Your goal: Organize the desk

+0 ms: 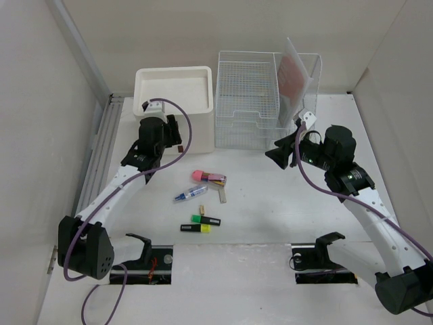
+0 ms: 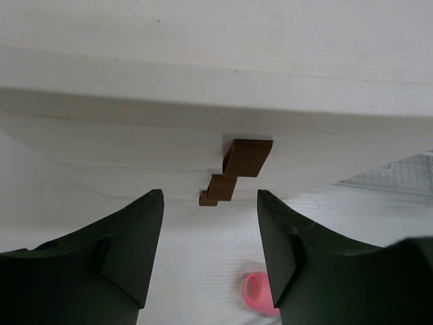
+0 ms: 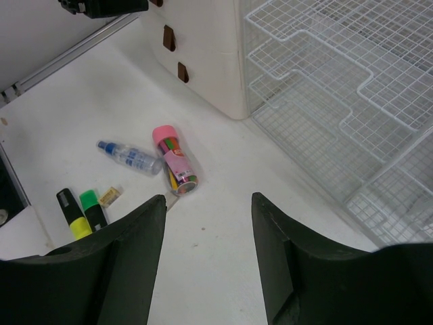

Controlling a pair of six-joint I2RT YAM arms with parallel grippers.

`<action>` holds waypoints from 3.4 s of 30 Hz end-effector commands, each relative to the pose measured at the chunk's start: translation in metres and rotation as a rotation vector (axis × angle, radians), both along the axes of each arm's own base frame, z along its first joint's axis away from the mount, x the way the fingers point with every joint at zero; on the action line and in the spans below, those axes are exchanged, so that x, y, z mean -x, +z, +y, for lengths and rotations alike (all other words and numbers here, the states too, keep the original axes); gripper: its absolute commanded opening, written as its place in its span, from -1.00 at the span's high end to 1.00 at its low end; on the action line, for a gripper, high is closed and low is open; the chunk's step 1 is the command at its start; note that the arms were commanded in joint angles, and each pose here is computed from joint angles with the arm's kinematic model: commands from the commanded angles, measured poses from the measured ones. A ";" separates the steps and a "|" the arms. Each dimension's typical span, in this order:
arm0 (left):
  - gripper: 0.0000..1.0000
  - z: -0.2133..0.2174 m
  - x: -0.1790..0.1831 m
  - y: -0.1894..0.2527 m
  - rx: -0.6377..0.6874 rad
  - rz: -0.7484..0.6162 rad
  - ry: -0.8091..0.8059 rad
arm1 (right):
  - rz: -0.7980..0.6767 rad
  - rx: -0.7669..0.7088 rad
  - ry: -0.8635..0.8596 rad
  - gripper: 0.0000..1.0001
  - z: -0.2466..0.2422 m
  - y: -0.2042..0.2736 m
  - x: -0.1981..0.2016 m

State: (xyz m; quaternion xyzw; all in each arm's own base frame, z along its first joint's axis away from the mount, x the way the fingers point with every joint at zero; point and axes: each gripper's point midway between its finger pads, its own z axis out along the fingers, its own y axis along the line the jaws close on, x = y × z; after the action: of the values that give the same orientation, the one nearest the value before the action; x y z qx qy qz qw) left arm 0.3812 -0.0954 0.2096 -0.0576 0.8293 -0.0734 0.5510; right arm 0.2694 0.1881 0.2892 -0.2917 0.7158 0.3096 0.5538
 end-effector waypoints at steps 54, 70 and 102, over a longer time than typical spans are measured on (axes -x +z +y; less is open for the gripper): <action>0.50 -0.018 -0.029 0.029 -0.055 -0.146 0.099 | -0.047 -0.034 -0.017 -0.20 -0.002 0.018 0.000; 0.74 -0.009 -0.012 0.030 -0.082 -0.128 0.092 | -0.047 -0.034 -0.017 -0.20 -0.002 0.018 0.000; -0.02 -0.016 0.005 0.022 -0.098 -0.081 0.011 | -0.047 -0.034 -0.017 -0.20 -0.002 0.018 0.000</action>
State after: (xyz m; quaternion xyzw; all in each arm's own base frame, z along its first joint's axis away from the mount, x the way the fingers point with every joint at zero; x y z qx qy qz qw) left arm 0.3633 -0.1045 0.2159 -0.0333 0.8195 -0.0247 0.5716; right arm 0.2696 0.1874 0.2897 -0.2872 0.7174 0.3094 0.5542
